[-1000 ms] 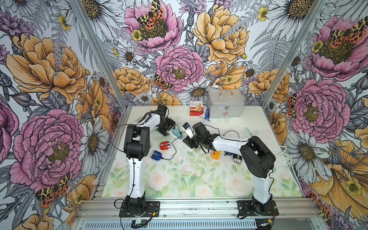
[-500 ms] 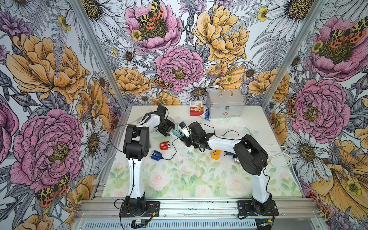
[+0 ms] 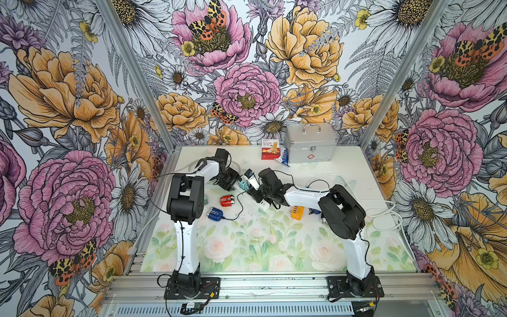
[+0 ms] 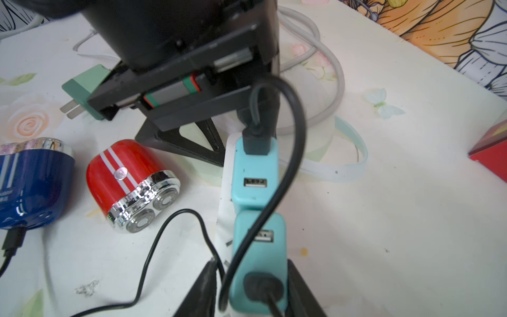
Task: Unplug the electric shaver
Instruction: Remove the plug from the socket.
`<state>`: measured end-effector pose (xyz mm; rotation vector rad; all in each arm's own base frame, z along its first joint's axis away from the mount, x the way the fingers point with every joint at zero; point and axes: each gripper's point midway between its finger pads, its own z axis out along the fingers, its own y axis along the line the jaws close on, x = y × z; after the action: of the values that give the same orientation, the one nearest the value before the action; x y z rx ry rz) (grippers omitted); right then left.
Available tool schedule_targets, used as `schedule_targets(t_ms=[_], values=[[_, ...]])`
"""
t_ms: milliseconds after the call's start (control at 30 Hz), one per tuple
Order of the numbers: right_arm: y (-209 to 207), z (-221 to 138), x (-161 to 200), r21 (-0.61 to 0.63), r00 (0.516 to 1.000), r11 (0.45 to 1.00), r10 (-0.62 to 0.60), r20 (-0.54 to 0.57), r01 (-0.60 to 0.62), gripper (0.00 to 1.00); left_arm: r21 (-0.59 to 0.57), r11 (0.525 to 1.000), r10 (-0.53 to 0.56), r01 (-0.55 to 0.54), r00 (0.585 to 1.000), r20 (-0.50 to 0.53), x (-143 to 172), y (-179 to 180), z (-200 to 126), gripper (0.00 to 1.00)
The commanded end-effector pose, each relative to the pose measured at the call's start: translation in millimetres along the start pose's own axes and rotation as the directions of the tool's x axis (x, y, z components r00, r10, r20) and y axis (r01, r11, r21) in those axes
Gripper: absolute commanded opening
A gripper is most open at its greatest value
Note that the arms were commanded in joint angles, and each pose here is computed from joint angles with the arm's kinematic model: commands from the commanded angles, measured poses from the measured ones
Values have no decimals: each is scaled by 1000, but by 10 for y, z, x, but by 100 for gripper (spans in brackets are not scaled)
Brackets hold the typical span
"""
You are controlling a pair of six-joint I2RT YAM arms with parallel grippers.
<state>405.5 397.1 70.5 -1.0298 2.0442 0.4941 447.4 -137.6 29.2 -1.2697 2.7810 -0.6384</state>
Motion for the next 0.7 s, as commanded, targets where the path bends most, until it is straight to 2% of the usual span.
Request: schedule_targets(t_ms=[0, 300, 400, 667], values=[[85, 6, -119, -39, 999, 998, -44, 30, 45, 39, 4, 1000, -2, 2, 1000, -20, 143, -20, -134, 52], [175, -6, -144, -94, 999, 994, -48, 26, 50, 32, -20, 1000, -14, 13, 998, -54, 172, 52, 8, 51], [198, 0, -161, -109, 999, 993, -40, 27, 42, 29, -25, 1000, -12, 11, 998, -58, 173, 64, 36, 47], [155, -72, -267, -84, 999, 996, -8, 38, 11, 19, -41, 999, -13, 11, 998, -55, 158, 92, 101, 44]])
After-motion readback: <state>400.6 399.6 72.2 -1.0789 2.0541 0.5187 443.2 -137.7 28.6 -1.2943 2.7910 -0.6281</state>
